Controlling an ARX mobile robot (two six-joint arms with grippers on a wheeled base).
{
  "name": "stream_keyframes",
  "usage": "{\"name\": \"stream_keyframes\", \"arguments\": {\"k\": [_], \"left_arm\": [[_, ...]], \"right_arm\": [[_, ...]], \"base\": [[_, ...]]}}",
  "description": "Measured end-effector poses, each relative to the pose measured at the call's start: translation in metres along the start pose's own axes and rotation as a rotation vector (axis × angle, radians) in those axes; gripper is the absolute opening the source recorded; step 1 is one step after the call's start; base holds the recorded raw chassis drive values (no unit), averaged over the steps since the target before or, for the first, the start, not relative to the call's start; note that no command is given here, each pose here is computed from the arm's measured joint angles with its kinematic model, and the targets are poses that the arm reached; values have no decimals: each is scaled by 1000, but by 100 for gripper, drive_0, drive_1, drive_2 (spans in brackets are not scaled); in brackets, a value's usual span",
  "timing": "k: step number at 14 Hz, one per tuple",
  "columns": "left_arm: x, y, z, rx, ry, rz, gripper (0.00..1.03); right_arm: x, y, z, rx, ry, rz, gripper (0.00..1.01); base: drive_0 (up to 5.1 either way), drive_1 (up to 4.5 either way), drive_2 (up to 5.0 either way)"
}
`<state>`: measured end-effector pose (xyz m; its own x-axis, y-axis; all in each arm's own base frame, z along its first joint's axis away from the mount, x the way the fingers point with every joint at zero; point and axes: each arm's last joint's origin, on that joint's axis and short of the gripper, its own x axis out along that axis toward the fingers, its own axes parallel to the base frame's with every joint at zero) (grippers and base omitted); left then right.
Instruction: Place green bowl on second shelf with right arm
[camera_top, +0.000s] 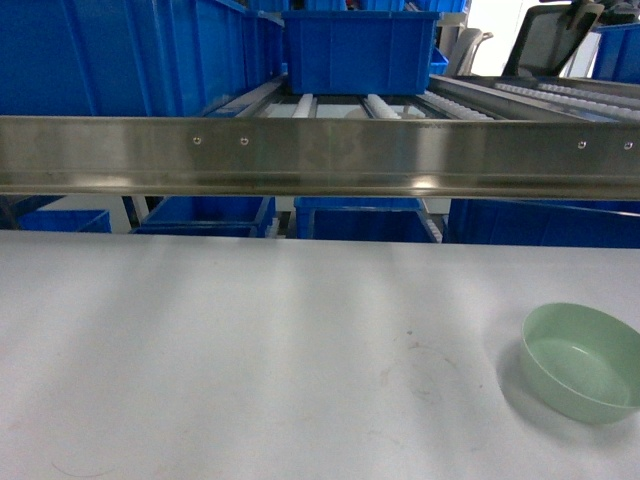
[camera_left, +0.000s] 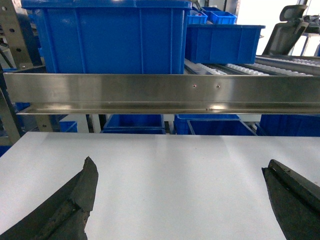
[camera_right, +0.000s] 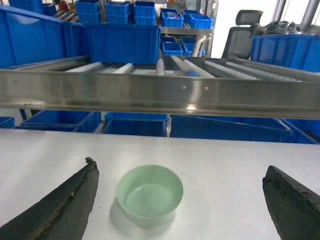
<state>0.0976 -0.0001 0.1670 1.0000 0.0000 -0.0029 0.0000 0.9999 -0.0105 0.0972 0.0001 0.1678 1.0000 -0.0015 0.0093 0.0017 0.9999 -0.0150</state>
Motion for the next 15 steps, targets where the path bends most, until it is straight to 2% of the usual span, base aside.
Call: {"name": "stream_keyframes", "arguments": {"k": [1, 2, 3, 6, 7, 8, 9, 11, 12, 13, 15], "left_arm": [[0, 0, 0, 0, 0, 0, 98], [0, 0, 0, 0, 0, 0, 98], [0, 0, 0, 0, 0, 0, 98], [0, 0, 0, 0, 0, 0, 98], [0, 0, 0, 0, 0, 0, 98], [0, 0, 0, 0, 0, 0, 98], [0, 0, 0, 0, -1, 0, 98], [0, 0, 0, 0, 0, 0, 98], [0, 0, 0, 0, 0, 0, 98], [0, 0, 0, 0, 0, 0, 98], [0, 0, 0, 0, 0, 0, 98]], "right_arm": [[2, 3, 5, 0, -39, 10, 98], [8, 8, 5, -1, -26, 37, 98], [14, 11, 5, -6, -8, 45, 98], [41, 15, 35, -37, -27, 43, 98], [57, 17, 40, -58, 18, 60, 98], [72, 18, 39, -71, 77, 74, 98], [91, 18, 36, -102, 155, 78, 98], [126, 14, 37, -142, 237, 90, 98], [148, 9, 36, -171, 298, 75, 98], [163, 4, 30, -167, 362, 76, 98], [190, -5, 7, -171, 554, 70, 98]], "base": [[0, 0, 0], [0, 0, 0], [0, 0, 0], [0, 0, 0], [0, 0, 0], [0, 0, 0], [0, 0, 0], [0, 0, 0], [0, 0, 0], [0, 0, 0], [0, 0, 0]]}}
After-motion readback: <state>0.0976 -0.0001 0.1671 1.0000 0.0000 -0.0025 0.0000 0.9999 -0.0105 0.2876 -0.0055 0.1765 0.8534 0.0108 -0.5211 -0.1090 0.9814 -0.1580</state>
